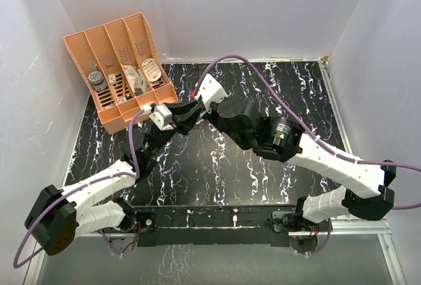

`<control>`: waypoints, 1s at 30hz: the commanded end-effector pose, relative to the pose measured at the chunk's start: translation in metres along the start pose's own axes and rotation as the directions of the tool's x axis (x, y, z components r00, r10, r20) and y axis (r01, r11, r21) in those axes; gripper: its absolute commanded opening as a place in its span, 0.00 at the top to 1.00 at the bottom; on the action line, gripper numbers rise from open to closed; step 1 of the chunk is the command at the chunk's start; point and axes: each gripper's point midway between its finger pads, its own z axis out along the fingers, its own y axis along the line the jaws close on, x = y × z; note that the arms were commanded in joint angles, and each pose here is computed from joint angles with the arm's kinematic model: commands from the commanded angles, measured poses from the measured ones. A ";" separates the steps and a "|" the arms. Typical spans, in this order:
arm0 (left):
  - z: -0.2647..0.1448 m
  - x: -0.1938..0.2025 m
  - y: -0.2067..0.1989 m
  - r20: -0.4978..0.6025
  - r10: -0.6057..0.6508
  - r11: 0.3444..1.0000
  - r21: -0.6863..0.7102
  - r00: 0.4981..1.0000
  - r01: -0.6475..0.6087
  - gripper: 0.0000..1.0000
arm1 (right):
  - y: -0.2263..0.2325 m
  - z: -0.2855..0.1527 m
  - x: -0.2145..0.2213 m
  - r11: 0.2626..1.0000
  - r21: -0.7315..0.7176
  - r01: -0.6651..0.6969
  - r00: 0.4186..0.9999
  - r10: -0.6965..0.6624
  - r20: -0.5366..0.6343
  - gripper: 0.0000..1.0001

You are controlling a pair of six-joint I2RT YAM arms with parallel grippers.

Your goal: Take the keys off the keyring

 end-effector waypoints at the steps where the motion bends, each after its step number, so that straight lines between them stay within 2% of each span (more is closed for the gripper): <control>1: 0.003 -0.028 0.000 0.114 -0.006 1.000 -0.004 0.993 0.007 0.74 | -0.008 -0.005 -0.019 0.998 0.027 -0.055 0.996 0.053 0.072 1.00; 15: 0.011 -0.018 -0.006 0.091 -0.040 0.999 0.035 0.995 0.037 0.76 | -0.007 -0.006 -0.019 0.998 0.025 -0.058 0.995 0.056 0.077 1.00; 30: 0.014 -0.026 -0.007 0.130 -0.066 0.997 0.046 0.989 0.061 0.76 | -0.003 -0.005 -0.019 0.998 0.017 -0.063 0.995 0.061 0.078 1.00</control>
